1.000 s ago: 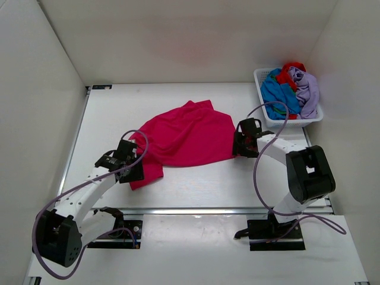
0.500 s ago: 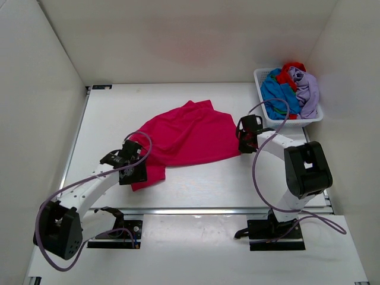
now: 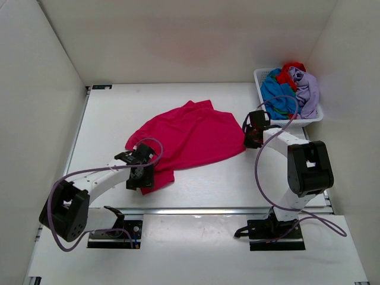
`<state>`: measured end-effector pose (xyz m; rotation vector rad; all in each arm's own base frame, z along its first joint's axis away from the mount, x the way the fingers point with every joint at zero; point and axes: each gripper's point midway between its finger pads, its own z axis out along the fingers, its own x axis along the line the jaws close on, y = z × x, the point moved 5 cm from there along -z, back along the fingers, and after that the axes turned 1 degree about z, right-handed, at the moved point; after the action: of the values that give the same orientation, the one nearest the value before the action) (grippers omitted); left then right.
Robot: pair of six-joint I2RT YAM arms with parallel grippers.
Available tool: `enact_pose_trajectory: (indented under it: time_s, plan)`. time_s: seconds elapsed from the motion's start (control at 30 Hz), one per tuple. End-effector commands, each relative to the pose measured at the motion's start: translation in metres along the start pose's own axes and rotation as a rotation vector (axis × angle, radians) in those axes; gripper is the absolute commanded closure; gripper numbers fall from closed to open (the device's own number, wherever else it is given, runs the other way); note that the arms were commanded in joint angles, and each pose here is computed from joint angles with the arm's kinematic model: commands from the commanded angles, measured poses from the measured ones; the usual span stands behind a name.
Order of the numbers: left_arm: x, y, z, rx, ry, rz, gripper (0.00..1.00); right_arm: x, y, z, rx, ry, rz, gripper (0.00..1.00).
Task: Fold and stack the t-shirts
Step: Flatten out the tshirt
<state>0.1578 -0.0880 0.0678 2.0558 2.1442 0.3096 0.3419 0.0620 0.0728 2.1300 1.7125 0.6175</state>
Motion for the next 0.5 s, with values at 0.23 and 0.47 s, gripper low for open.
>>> enact_pose_trajectory:
  time_s: [0.23, 0.47]
  plan:
    - [-0.016, -0.026, 0.025, 0.007, -0.052, -0.039, 0.9, 0.007, 0.02, -0.008, -0.071, 0.032, 0.005, 1.0]
    - [-0.024, 0.037, -0.048, -0.181, -0.177, -0.085, 1.0, 0.006, 0.019, -0.012, -0.062, 0.023, -0.002, 1.0]
